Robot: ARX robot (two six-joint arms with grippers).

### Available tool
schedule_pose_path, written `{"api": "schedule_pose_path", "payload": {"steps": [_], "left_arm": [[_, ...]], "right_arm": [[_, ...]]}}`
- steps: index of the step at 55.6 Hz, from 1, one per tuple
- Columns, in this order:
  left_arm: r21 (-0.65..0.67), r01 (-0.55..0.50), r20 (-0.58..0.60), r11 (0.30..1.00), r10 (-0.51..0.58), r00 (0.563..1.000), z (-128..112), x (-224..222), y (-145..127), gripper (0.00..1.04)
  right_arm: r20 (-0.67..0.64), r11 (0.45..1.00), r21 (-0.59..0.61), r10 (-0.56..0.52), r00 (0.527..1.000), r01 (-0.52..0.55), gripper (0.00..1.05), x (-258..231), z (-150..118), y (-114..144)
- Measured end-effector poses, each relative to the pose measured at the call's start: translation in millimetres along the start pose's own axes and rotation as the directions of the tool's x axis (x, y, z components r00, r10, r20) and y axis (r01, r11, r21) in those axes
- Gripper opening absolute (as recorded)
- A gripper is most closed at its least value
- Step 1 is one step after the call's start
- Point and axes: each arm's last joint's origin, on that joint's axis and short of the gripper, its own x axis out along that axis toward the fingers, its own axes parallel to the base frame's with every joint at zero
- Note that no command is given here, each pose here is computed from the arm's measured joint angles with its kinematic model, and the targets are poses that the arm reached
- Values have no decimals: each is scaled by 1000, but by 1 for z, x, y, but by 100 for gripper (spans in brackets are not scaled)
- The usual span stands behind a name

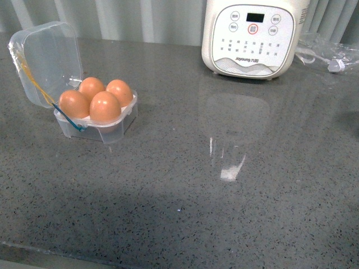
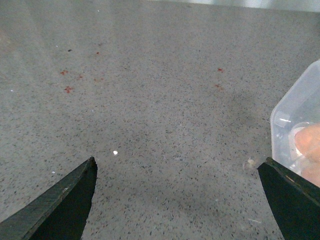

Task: Put egg into box

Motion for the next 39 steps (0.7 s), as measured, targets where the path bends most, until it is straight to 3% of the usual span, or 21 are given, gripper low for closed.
{"api": "schedule_pose_path", "payload": {"steps": [19, 39], "left_arm": [[73, -12, 2, 997, 12, 1000, 12, 57, 4, 98], [114, 84, -6, 990, -84, 996, 13, 66, -32, 98]], "right_arm": [[0, 1000, 0, 0, 1000, 0, 97, 0, 0, 0], [0, 1000, 0, 0, 1000, 0, 97, 0, 0, 0]]}}
